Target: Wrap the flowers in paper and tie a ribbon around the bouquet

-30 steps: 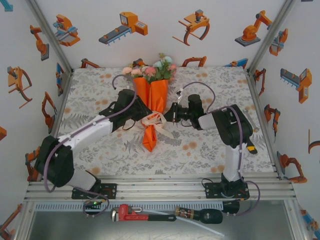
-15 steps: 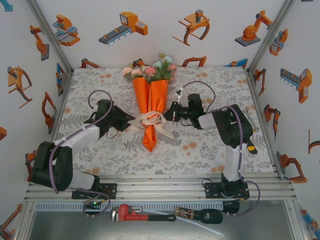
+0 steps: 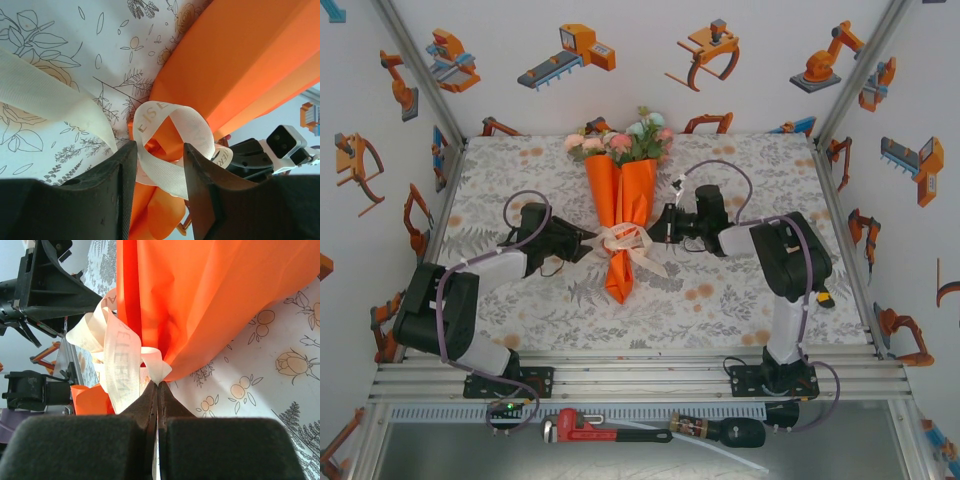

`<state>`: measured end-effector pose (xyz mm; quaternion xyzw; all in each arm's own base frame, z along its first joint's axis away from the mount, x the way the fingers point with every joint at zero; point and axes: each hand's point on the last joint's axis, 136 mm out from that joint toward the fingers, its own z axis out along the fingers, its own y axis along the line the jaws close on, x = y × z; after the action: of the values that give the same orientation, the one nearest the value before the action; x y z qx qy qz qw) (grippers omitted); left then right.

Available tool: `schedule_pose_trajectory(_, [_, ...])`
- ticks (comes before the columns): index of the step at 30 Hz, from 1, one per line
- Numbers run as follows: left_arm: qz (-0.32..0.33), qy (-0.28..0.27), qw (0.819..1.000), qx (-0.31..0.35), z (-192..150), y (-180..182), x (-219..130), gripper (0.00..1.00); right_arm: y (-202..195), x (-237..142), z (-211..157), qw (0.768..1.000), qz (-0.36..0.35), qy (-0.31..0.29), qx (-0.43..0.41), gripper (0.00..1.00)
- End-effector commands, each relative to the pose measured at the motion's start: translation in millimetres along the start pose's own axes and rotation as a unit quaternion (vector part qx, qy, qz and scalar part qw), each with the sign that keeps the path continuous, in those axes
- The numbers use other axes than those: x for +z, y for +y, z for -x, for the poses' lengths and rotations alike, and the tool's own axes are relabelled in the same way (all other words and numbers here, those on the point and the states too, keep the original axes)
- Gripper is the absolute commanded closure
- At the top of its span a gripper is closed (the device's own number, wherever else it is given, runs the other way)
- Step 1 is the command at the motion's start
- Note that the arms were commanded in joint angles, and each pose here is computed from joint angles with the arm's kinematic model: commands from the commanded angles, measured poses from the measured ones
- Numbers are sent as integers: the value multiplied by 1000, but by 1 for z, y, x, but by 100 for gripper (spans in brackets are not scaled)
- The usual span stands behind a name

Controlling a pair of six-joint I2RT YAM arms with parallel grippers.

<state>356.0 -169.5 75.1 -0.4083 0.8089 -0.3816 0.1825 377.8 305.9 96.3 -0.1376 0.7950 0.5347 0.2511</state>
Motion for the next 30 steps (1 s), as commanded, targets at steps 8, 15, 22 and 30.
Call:
schedule_pose_trajectory(8, [-4,24,996,-86,-12,0,5,40,24,-1,20,999,10,-15,-43,100])
schedule_pose_trajectory(15, [4,9,997,-82,-5,4,5,89,24,-3,21,999,1,-20,-44,100])
schedule_pose_trajectory(22, [77,-59,995,25,35,17,-31,100,6,-15,18,996,-73,-30,-37,100])
schedule_pose_trajectory(30, [118,-64,991,28,58,53,-49,100,-26,-31,-6,988,-151,-23,-14,100])
